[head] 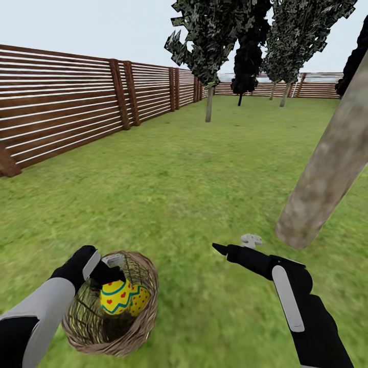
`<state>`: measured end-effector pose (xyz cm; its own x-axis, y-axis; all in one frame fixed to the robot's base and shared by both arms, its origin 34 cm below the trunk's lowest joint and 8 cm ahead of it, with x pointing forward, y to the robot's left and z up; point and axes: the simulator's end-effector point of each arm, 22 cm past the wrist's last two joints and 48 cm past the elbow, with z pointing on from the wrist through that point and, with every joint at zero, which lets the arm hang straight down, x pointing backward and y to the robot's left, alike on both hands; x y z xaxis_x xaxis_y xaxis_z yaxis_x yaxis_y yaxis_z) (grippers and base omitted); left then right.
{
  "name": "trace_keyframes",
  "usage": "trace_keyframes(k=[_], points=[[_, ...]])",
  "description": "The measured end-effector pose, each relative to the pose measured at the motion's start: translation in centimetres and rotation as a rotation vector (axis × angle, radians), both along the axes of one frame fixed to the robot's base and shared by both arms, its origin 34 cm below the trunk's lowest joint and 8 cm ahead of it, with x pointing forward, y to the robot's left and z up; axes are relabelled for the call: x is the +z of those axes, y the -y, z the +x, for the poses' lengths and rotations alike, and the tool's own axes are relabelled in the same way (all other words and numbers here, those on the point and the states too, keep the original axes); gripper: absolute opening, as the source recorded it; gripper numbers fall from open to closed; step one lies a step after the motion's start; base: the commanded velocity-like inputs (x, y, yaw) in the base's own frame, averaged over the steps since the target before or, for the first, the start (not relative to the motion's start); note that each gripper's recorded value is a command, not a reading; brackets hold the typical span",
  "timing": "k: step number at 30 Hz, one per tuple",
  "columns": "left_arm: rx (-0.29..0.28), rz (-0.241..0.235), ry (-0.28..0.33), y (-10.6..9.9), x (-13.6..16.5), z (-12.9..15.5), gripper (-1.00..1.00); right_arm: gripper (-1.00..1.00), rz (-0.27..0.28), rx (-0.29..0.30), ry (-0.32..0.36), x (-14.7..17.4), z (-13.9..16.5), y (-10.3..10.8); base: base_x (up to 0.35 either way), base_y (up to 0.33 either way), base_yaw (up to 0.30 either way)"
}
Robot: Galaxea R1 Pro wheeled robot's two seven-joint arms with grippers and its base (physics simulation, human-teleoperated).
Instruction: Take the three Easter eggs out of the wicker basket on the lawn in the garden, then place them on the lawn next to a single tree (choose any tree) so that all three eggs are next to the same tree and none are left in the basket.
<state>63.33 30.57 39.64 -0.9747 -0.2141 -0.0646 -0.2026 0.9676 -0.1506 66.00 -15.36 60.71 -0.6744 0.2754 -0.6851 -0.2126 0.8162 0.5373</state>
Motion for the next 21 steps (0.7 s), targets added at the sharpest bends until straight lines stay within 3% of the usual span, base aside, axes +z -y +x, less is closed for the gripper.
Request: trace_keyframes(k=[3,6,21], points=[[-0.015,0.01,0.085,0.0,3.3,3.0,-1.0,1.0,0.0,0.001,0.0,0.7,0.1,-0.1,0.0,0.0,0.0],[-0.019,0.014,0.113,0.0,4.7,4.0,-1.0,1.0,0.0,0.001,0.0,1.3,0.3,0.0,0.0,0.0,0.0],[-0.02,0.019,0.109,-0.2,7.8,4.6,-1.0,1.0,0.001,-0.001,0.0,4.6,1.0,0.0,0.0,0.0,0.0]])
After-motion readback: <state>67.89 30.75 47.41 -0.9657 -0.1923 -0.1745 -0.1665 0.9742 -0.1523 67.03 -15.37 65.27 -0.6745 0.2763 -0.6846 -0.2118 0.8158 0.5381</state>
